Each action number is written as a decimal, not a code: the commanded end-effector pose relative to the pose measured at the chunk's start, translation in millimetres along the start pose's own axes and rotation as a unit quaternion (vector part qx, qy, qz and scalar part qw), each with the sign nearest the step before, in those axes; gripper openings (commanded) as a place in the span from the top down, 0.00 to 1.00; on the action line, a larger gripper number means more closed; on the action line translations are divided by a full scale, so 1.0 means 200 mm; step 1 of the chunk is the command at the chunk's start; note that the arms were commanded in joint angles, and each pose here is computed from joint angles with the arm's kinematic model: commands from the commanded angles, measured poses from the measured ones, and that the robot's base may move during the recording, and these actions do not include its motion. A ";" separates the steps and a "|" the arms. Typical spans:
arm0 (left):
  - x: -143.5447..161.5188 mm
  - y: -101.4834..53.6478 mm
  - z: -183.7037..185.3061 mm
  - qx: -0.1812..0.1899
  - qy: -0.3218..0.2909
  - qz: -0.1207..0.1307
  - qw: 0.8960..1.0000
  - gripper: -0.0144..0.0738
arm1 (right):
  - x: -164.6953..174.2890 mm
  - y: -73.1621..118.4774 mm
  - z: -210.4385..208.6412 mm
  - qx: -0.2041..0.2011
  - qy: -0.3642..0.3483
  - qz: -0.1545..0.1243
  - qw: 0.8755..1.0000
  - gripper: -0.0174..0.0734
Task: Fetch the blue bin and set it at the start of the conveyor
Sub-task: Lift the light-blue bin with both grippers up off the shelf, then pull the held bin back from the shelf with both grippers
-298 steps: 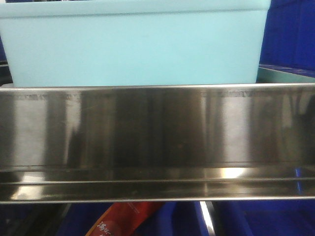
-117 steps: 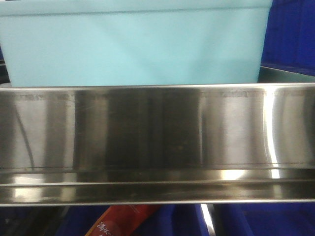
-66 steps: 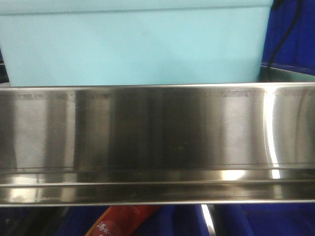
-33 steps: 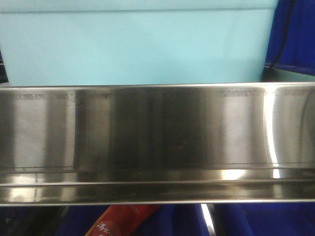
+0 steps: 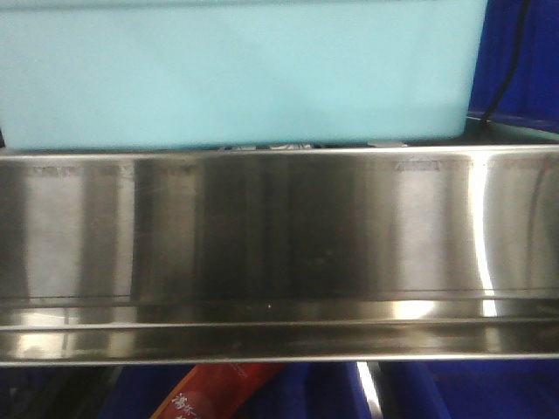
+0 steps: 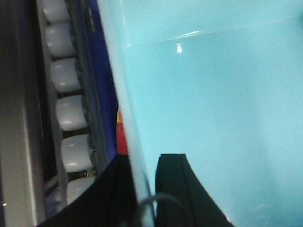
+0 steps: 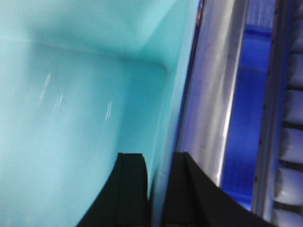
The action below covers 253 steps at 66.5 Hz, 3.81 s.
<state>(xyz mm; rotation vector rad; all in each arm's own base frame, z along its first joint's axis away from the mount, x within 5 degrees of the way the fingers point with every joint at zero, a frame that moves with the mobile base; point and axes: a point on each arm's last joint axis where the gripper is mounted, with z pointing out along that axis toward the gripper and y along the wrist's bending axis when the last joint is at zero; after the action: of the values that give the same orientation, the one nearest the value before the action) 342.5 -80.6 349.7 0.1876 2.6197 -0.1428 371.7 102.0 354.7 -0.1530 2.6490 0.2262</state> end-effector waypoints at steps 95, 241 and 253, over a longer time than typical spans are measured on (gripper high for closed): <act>0.04 -0.04 -0.60 0.058 -0.211 -0.012 0.976 0.96 | 0.11 0.02 -0.66 -0.015 -0.165 -0.021 0.986 0.98; -0.08 -0.04 -0.68 0.064 -0.369 -0.019 0.927 0.96 | 0.07 0.03 -0.67 -0.020 -0.206 -0.021 0.978 0.98; -0.08 -0.04 -0.68 0.064 -0.369 -0.019 0.927 0.96 | 0.07 0.03 -0.67 -0.020 -0.206 -0.021 0.978 0.98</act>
<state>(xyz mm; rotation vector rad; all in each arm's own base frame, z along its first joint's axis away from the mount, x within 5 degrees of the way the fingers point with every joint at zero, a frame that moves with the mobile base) 293.4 -72.4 463.6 0.1304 1.9513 -0.2913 300.5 86.1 460.6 -0.1363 2.2588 0.3070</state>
